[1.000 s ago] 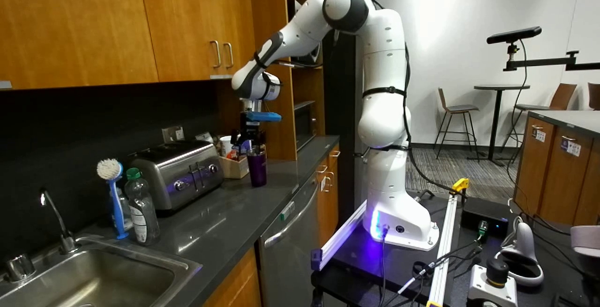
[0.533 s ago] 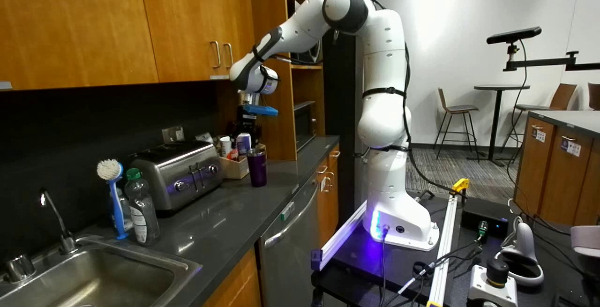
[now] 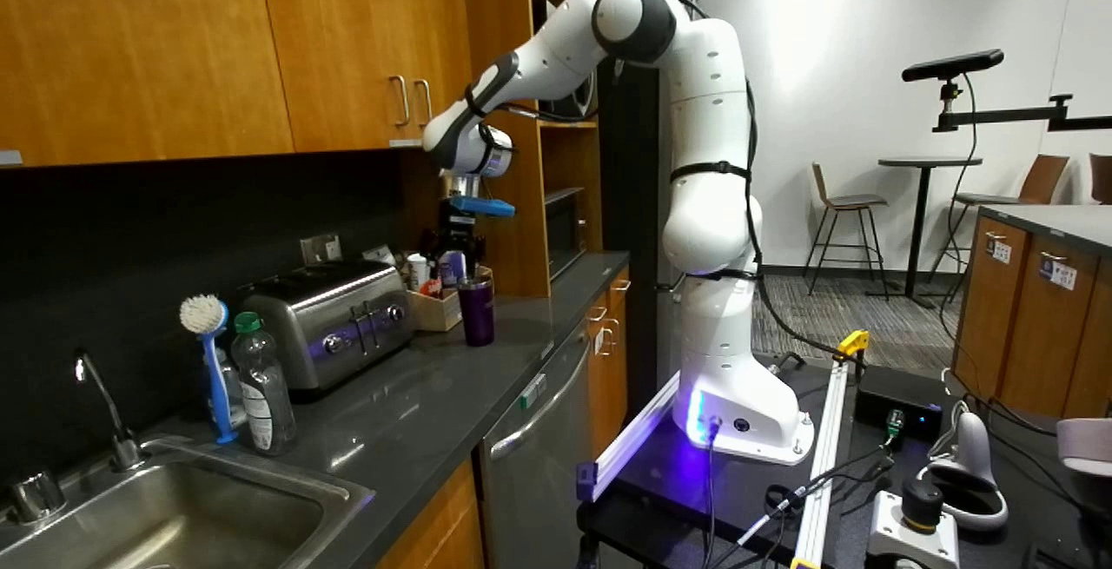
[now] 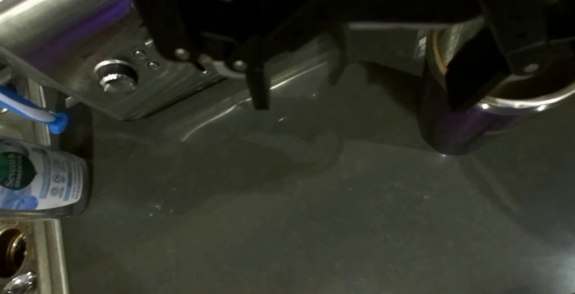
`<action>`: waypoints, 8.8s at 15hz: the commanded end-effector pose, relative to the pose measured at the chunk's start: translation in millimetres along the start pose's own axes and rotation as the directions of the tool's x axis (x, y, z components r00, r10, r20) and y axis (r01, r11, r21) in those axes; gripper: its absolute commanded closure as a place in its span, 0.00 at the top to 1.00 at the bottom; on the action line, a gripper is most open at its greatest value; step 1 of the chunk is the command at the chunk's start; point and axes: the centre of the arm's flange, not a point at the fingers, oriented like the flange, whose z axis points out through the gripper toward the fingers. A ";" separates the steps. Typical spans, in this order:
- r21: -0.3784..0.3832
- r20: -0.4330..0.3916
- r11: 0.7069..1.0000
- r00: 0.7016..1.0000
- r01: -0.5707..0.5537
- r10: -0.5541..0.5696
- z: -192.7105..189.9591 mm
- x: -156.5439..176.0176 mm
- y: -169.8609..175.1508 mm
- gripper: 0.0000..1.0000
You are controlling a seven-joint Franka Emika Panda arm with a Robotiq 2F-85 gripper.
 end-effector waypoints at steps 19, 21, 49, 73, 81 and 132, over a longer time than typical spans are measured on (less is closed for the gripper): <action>-0.048 -0.057 0.999 0.998 0.008 -0.011 -5.9 32.9 12.8 1.00; -0.066 -0.049 0.998 0.999 0.010 -0.013 -1.1 32.0 12.8 1.00; 0.048 -0.001 0.994 0.995 0.102 -0.102 38.3 44.4 8.5 1.00; -0.188 -0.059 0.980 0.995 0.067 -0.079 3.1 -7.8 -19.2 1.00; -0.187 -0.066 0.980 0.995 0.064 -0.078 15.0 -2.2 -18.3 1.00; -0.128 -0.119 0.947 0.952 -0.296 0.282 23.2 22.5 58.8 1.00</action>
